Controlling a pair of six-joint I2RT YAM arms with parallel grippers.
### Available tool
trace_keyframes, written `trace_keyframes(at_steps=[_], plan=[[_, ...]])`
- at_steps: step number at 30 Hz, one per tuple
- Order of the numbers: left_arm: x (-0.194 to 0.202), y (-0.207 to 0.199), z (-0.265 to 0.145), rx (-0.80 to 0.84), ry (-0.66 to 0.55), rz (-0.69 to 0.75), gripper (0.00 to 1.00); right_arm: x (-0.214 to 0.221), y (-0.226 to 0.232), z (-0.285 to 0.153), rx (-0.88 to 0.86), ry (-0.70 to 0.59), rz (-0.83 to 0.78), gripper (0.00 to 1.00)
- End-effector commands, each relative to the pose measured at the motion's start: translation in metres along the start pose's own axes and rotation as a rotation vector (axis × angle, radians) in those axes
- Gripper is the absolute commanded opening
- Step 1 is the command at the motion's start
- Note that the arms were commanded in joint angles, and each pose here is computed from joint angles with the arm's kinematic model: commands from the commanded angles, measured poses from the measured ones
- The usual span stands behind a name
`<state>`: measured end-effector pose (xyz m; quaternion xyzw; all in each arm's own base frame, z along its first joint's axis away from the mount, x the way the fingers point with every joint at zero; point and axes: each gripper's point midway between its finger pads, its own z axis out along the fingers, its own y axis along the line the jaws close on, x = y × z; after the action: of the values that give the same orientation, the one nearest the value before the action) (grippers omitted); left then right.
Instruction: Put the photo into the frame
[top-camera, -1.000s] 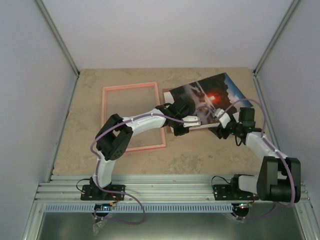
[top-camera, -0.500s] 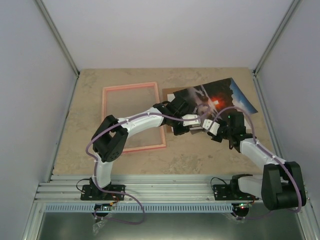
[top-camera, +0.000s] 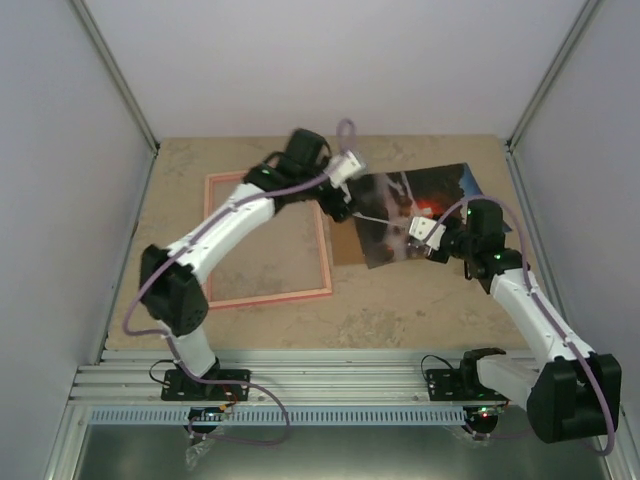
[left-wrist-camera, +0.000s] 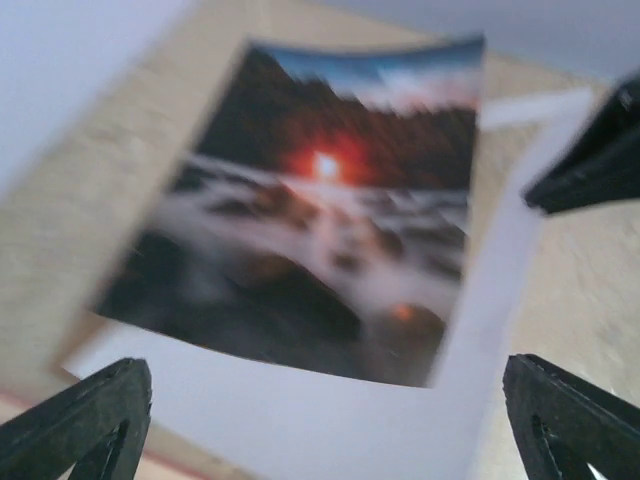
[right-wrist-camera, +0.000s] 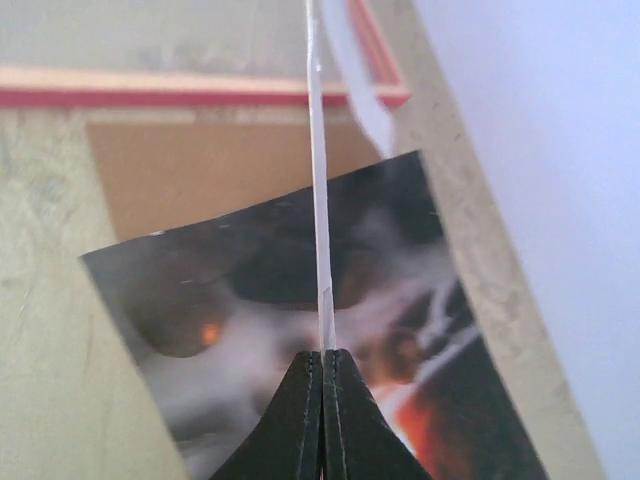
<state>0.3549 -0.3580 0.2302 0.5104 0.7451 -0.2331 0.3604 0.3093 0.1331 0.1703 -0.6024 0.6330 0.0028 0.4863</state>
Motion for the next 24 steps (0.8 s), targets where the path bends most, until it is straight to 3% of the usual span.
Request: trace_keyframes(at_steps=[1, 5, 10, 14, 18, 21, 24], plan=[[-0.057, 0.045, -0.090, -0.157, -0.215, -0.132, 0.99, -0.035, -0.016, -0.022, -0.016, -0.065, 0.064, 0.01], [-0.068, 0.084, -0.152, -0.349, -0.325, -0.231, 0.99, -0.060, -0.040, -0.039, 0.020, -0.100, 0.119, 0.01], [-0.061, 0.103, -0.193, -0.513, -0.392, -0.300, 0.99, -0.074, -0.080, -0.062, 0.119, -0.103, 0.213, 0.00], [-0.045, 0.105, -0.196, -0.525, -0.381, -0.362, 0.99, -0.074, -0.116, -0.078, 0.161, -0.151, 0.382, 0.01], [-0.023, 0.105, -0.185, -0.494, -0.358, -0.450, 0.99, -0.040, -0.094, -0.052, 0.033, -0.137, 0.609, 0.01], [-0.005, 0.099, -0.174, -0.458, -0.332, -0.482, 0.99, -0.050, -0.098, -0.052, -0.002, -0.170, 0.619, 0.01], [0.005, 0.093, -0.172, -0.406, -0.336, -0.516, 0.99, -0.090, -0.141, -0.086, 0.070, -0.266, 0.556, 0.01]])
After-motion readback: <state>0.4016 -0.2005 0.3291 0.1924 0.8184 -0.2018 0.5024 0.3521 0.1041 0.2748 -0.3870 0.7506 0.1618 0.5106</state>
